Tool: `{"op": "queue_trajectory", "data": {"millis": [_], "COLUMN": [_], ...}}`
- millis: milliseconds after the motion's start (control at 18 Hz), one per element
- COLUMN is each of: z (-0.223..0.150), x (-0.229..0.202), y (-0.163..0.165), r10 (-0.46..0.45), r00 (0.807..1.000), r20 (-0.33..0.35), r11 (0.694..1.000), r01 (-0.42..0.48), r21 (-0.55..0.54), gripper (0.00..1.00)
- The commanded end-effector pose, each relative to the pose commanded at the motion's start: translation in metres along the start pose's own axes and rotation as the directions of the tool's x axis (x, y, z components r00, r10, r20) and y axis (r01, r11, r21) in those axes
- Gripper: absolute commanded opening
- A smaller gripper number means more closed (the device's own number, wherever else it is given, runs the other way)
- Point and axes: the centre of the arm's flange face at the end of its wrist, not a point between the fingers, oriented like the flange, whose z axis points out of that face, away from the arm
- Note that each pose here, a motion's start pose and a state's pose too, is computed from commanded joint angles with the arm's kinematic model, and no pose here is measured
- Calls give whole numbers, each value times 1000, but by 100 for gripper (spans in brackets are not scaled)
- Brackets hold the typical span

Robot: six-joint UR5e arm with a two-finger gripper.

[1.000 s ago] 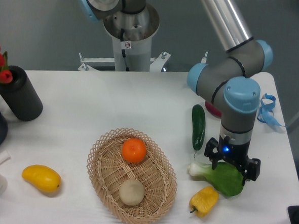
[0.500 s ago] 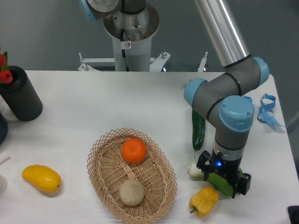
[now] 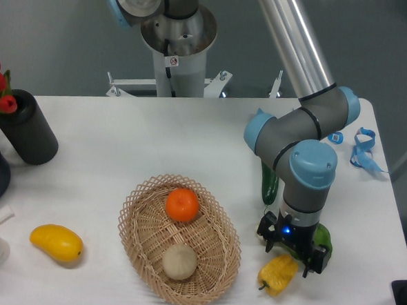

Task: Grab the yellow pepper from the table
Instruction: 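Lower the gripper around the yellow bell pepper beside the bok choy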

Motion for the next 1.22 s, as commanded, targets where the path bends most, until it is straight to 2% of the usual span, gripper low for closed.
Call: {"op": "queue_trajectory", "data": {"millis": [889,1000,1111,1222], "z": [17,17,17,16], "x": [0,0,0,0], "y": [2,2,2,2], "r10": [6,6,3,5], "r00": [1000,1000,1000,1000], "r20": [-18,-18,-18,-16], "r11": [1000,1000,1000,1000], "r01": [-6,-6,-3,-5], "r21": [-10,-10,-10,-9], "gripper": [99,87,71,66]}}
